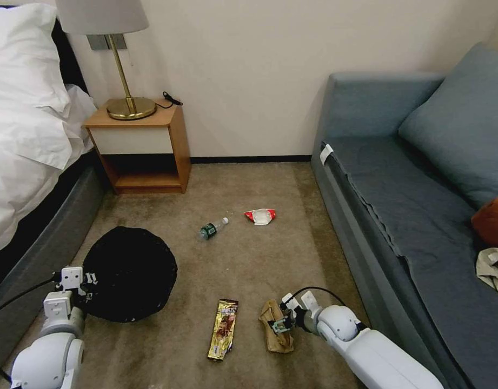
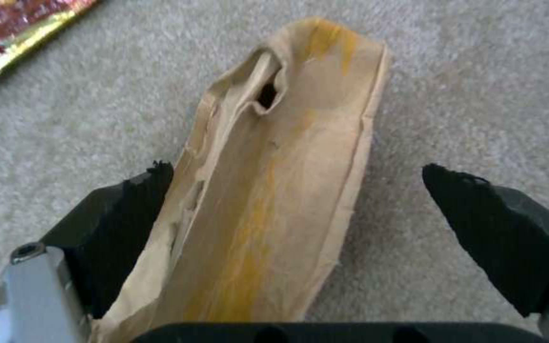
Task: Pick up the trash bin, then pick up the garbage on the floor and place it into the trash bin.
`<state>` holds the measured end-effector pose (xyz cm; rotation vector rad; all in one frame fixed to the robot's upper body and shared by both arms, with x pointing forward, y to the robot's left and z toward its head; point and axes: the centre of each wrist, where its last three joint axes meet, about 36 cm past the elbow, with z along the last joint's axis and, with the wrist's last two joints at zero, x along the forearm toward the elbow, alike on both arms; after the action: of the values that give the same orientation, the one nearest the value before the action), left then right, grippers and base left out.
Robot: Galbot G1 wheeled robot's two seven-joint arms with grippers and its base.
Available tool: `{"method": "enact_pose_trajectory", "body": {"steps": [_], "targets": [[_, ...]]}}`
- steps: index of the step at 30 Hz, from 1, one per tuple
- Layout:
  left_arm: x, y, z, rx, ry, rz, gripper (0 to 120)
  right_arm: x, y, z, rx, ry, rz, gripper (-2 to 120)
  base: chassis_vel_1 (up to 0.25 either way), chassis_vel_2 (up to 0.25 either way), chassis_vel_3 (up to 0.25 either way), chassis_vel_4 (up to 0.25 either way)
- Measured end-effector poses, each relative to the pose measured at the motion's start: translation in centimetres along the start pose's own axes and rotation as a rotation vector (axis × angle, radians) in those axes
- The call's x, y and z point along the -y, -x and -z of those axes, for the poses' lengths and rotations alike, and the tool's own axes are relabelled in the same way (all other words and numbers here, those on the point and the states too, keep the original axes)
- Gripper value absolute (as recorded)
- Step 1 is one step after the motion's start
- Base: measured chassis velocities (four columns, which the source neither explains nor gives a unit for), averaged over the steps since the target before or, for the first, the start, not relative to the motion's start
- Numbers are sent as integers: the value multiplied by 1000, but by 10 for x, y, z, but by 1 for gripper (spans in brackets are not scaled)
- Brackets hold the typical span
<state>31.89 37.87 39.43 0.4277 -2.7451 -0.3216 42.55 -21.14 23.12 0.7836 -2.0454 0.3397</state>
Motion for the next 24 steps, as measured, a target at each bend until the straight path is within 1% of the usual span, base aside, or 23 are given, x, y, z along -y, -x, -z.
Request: {"method": "enact_pose_trajectory", "body": {"steps": [2, 4, 5, 6, 9, 10, 11, 13, 14, 16, 17, 19, 20, 22, 23, 24], "targets": [[1, 0, -1, -1, 4, 1, 4, -2, 4, -1, -2, -13, -3, 99, 0, 0, 0, 0], [4, 1, -2, -3, 4, -2, 4, -4, 10, -2, -4, -19, -5, 95, 0, 0, 0, 0], [5, 1, -3, -5, 3, -4, 4, -4, 12, -2, -5, -17, -5, 90, 0, 0, 0, 0], [5, 1, -3, -5, 3, -4, 4, -4, 12, -2, -5, -17, -5, 90, 0, 0, 0, 0], [10, 0, -6, -6, 4, -10, 4, -3, 13, -4, -6, -16, -8, 73, 0, 0, 0, 0], [10, 0, -6, -5, 6, -10, 4, -2, 12, -4, -4, -14, -9, 70, 0, 0, 0, 0], [10, 0, -6, -5, 6, -10, 4, -2, 12, -4, -4, -14, -9, 70, 0, 0, 0, 0], [11, -1, -5, 0, 8, -9, 4, -1, 12, -2, 6, -5, -13, 59, 0, 0, 0, 0], [11, -1, -5, 0, 8, -9, 4, -1, 12, -2, 6, -5, -13, 59, 0, 0, 0, 0], [12, -3, -3, 8, 10, -9, 4, 0, 12, 0, 18, 4, -16, 47, 0, 0, 0, 0], [12, -3, -3, 8, 10, -9, 4, 0, 12, 0, 18, 4, -16, 47, 0, 0, 0, 0], [13, -4, -3, 9, 10, -10, 4, 2, 10, 3, 28, 9, -21, 37, 0, 0, 0, 0], [13, -4, -3, 9, 10, -10, 4, 2, 10, 3, 28, 9, -21, 37, 0, 0, 0, 0], [13, -5, -4, 10, 11, -9, 4, 5, 8, 8, 40, 7, -27, 25, 0, 0, 0, 0], [13, -5, -4, 10, 11, -9, 4, 5, 8, 8, 40, 7, -27, 25, 0, 0, 0, 0], [14, -5, -4, 10, 11, -9, 4, 8, 6, 10, 44, 4, -31, 21, 0, 0, 0, 0]]}}
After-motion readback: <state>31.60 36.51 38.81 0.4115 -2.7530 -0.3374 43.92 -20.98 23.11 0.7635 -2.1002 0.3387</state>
